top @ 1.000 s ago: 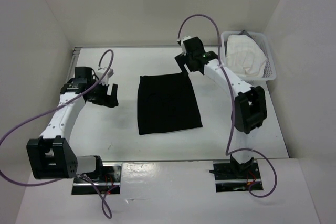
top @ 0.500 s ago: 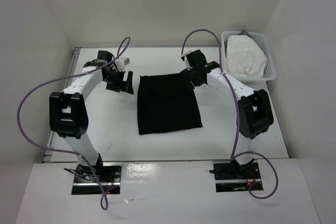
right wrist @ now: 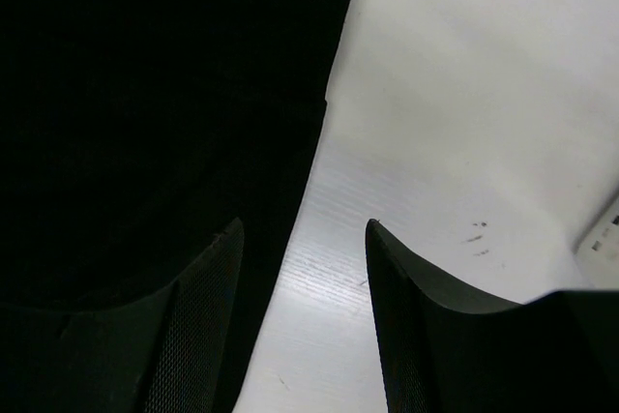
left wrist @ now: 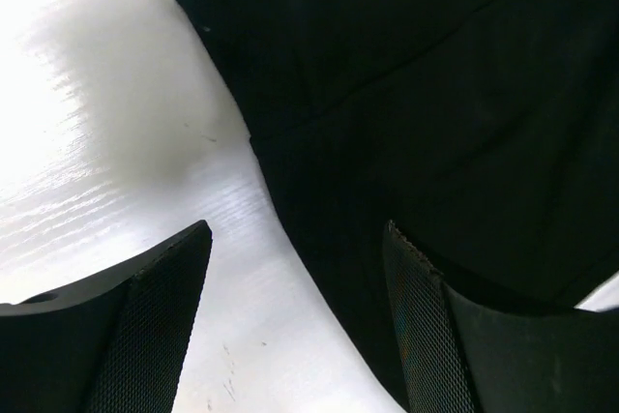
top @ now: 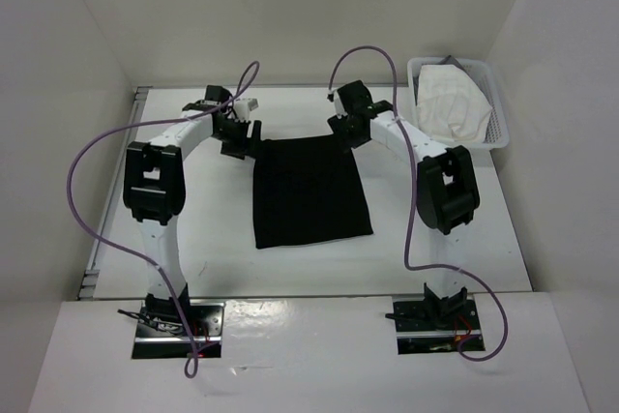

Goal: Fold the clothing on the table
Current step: Fold the skirt

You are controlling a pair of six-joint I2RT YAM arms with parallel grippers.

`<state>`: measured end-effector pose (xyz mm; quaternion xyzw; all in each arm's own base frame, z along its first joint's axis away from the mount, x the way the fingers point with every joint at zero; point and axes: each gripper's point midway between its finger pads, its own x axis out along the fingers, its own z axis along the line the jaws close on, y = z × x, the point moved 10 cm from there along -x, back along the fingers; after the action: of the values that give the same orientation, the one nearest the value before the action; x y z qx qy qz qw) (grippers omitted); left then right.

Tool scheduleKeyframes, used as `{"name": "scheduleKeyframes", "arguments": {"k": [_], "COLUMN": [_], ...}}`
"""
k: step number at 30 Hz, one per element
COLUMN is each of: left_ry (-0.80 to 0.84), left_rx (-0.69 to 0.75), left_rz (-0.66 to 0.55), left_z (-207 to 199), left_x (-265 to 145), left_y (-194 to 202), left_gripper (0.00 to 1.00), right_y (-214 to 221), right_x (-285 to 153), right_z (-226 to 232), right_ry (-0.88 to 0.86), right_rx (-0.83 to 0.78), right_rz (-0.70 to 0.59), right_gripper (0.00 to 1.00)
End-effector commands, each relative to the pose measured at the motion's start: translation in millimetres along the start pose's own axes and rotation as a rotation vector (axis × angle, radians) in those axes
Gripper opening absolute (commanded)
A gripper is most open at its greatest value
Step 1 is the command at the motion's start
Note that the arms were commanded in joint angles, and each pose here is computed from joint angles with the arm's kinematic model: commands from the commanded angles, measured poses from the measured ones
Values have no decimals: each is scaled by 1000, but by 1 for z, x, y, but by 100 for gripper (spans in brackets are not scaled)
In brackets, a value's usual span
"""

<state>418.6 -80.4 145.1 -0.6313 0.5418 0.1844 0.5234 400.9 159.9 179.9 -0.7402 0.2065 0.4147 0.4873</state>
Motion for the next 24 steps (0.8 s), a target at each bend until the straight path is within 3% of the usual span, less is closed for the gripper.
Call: {"name": "scheduleKeyframes", "arguments": {"k": [1,7,10,14,19,24], "left_ry": [-26,-44,-21,17,38,38], "left_rx": [-5,3,16,30,45,52], "left_rz": [-29,-68,-72,-61,-51,-47], "left_z": [3,11,15,21,24,27], "left_x": [8,20,31,47,54,59], "left_y": [-6,-25,-30,-35,-38,-43], "left_gripper": [78,77,69,48,47,53], "right_y": [-20,-20,-20,-18,-23,-23], "right_x": [-6,-2,-2,-5,-12,-14], "right_z": [-8,-21,-26,-35,-42,-46], "right_ry": [-28,-38,-32,-30,-20,-15], "right_rx": [39,64,63,68,69,76], "right_rz": [-57,-46,-45,-44,-62,-60], "right_gripper": [59,59,59,59,59,59]}}
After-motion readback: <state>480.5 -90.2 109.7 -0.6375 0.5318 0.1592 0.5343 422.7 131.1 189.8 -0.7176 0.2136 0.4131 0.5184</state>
